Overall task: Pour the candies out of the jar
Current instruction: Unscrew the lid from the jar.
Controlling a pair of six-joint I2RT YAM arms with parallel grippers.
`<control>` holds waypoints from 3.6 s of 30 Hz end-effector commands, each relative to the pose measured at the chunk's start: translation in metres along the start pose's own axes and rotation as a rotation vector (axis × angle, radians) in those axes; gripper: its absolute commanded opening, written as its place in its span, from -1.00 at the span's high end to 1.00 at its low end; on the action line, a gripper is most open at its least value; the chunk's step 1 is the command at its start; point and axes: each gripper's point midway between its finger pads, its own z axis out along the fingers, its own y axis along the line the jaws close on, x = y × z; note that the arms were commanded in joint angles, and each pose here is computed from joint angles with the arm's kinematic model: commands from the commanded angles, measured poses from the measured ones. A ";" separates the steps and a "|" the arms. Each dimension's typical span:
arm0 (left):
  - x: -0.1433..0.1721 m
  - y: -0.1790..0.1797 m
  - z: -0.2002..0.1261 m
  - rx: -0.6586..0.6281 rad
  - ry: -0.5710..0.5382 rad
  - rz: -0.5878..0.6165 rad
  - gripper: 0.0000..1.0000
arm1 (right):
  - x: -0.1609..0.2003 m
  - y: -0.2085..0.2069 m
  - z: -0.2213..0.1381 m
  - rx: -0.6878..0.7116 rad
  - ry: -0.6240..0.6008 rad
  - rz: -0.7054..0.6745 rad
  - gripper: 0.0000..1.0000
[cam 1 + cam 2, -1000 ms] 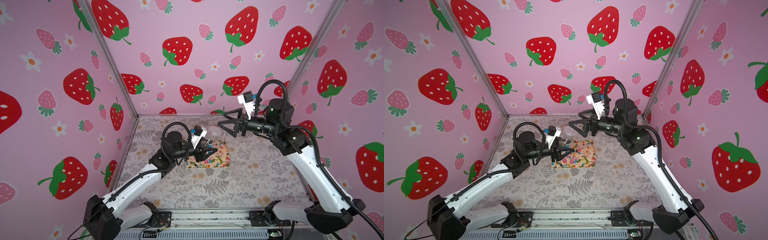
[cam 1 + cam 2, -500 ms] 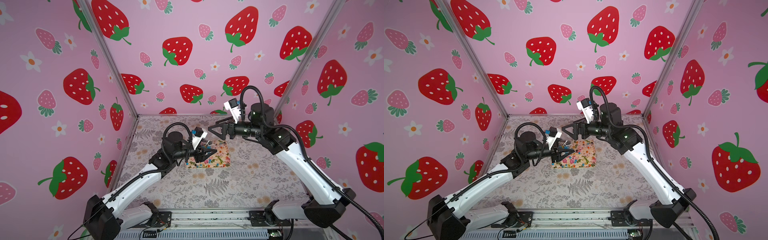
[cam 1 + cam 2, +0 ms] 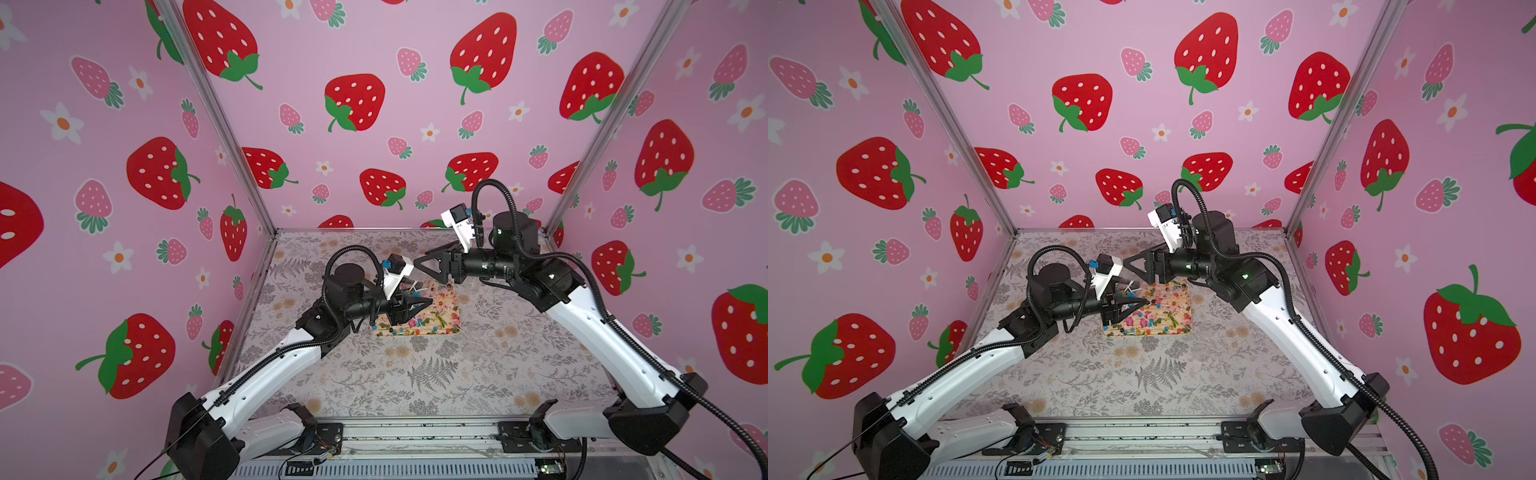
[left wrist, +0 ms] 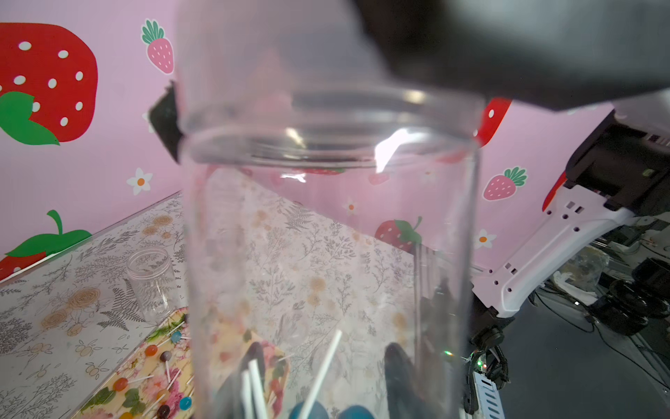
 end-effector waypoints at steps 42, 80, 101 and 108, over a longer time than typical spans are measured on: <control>-0.035 -0.034 -0.014 0.133 -0.071 0.056 0.16 | -0.047 0.036 -0.037 -0.116 -0.110 -0.249 -0.87; -0.031 -0.035 -0.014 0.141 -0.057 0.062 0.16 | -0.006 0.042 -0.006 -0.132 0.003 -0.223 -0.05; -0.033 -0.046 -0.015 0.204 -0.043 0.063 0.16 | -0.010 0.086 -0.024 -0.518 0.008 -0.677 -0.14; -0.031 -0.042 -0.015 0.180 -0.048 0.063 0.16 | -0.034 0.088 -0.039 -0.367 -0.071 -0.663 -0.91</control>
